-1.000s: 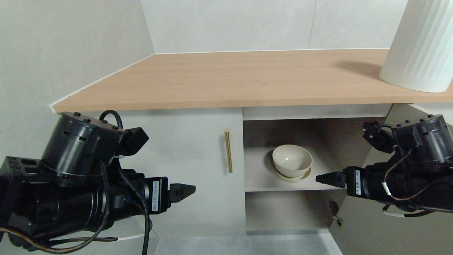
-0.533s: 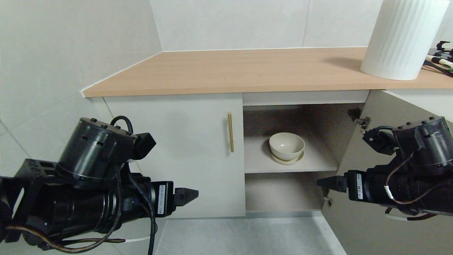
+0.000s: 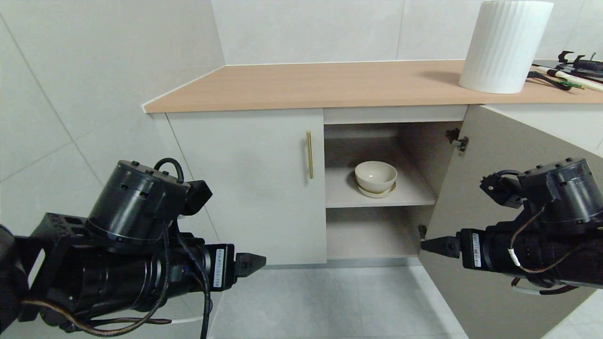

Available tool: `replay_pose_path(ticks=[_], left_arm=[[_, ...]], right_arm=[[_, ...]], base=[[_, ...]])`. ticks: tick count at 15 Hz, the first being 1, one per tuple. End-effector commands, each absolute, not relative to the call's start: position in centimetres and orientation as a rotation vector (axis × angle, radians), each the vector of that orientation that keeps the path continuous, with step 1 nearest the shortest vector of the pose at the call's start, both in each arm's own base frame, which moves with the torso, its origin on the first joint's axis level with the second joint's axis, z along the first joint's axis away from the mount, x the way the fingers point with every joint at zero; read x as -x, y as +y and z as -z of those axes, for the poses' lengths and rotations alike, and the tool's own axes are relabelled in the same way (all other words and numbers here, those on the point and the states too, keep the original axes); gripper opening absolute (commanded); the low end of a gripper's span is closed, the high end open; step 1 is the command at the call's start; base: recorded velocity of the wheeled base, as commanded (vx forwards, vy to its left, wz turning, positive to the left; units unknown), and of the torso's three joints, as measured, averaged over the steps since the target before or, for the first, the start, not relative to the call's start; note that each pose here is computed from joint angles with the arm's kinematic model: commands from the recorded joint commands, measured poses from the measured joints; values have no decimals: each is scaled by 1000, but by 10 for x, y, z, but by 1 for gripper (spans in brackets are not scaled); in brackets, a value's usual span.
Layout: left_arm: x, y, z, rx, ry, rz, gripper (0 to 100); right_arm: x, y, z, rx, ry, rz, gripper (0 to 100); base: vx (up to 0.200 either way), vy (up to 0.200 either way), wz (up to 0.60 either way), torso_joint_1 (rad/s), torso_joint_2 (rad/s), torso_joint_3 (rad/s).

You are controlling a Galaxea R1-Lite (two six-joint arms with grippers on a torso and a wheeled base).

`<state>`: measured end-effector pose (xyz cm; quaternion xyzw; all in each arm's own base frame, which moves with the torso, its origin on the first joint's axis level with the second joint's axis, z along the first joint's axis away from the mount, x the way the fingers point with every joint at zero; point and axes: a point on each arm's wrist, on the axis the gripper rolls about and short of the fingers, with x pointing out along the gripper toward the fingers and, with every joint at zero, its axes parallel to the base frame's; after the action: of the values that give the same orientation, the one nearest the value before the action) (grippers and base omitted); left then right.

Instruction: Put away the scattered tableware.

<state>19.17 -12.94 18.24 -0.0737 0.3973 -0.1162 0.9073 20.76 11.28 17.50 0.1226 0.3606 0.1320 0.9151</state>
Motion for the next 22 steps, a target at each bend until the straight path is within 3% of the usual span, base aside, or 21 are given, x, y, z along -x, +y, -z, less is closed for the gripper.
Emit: replay_pose_path(ticks=[1,7,18,22], left_arm=[[-192,-130,-182,151,823,240,100],[-196,-131,-177,130,825,200,100],[-196,-133,-175,121,830,200,100],[-196,-133,-175,120,832,199,100]], right_arm=[[-208,113,-173,-239,749,-274,100],[-207,113,-171,-228,757,-275,100],[-129,95,-186,186,1020,-443,100],[-112,83,-194,289,1084,-398,100]], base=[[0,0,0,0,0,0],[0,0,0,0,0,0],[0,-200,0,1,3,1],[0,-200,0,4,6,4]])
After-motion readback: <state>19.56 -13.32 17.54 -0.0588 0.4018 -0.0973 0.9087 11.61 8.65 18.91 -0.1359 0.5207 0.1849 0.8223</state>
